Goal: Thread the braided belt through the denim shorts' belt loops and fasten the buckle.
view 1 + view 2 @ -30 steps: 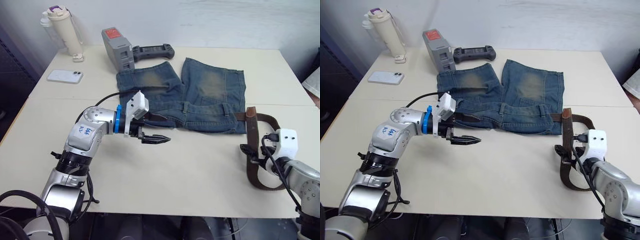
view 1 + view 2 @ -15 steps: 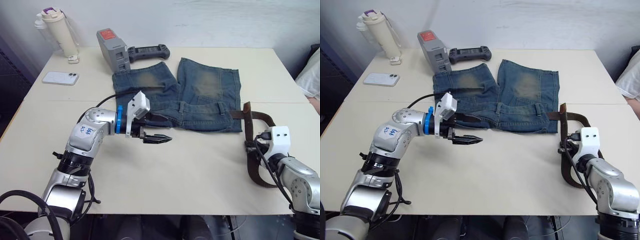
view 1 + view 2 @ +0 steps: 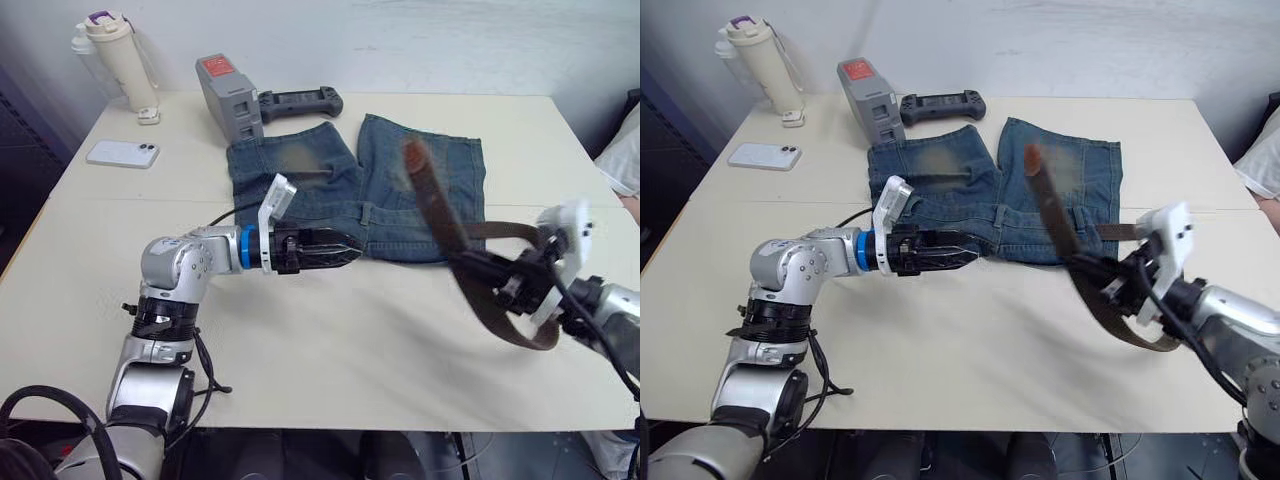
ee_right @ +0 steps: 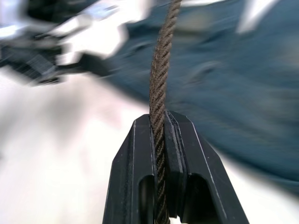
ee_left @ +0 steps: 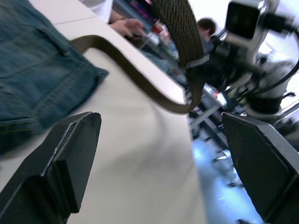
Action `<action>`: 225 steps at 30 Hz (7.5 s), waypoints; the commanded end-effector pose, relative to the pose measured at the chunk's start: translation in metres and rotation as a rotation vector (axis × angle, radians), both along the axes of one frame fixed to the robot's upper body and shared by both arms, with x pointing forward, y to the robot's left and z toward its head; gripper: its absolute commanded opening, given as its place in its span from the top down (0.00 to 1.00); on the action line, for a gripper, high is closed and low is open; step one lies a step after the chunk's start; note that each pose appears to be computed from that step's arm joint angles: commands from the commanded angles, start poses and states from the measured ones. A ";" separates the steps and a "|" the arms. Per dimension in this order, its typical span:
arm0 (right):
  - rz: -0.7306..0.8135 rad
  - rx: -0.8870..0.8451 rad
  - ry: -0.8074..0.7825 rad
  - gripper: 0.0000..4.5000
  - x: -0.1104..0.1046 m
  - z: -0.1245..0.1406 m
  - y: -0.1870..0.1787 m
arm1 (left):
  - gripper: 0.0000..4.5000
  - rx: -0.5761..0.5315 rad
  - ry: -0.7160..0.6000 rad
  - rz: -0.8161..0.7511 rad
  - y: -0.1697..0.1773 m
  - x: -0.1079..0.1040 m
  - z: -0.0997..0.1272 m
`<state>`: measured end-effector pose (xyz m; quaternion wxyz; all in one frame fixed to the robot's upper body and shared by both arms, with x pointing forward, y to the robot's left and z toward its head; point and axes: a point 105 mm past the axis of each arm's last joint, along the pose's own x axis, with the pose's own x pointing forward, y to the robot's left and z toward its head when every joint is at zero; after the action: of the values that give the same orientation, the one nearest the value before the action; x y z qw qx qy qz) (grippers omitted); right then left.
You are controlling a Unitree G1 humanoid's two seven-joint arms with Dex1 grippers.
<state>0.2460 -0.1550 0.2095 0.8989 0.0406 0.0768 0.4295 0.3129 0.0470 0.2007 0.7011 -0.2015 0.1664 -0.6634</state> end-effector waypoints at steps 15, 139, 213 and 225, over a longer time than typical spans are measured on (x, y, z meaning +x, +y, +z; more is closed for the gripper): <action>0.219 0.112 0.025 0.99 -0.026 0.007 0.044 | 0.00 -0.226 0.266 -0.146 -0.021 -0.031 0.022; -0.358 1.283 0.019 0.75 0.054 0.042 0.040 | 1.00 -0.515 0.723 0.226 -0.088 0.023 0.037; -0.424 1.161 -0.047 1.00 0.053 0.050 0.013 | 0.19 -0.612 0.515 0.157 -0.064 0.019 0.078; -0.451 0.687 -0.061 1.00 -0.010 0.046 -0.044 | 0.04 0.006 -0.417 0.080 -0.057 0.027 0.048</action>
<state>0.2528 -0.2038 0.2418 0.9043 0.3711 -0.1031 0.1841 0.3459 -0.0032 0.2436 0.7649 -0.1163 0.0420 -0.6322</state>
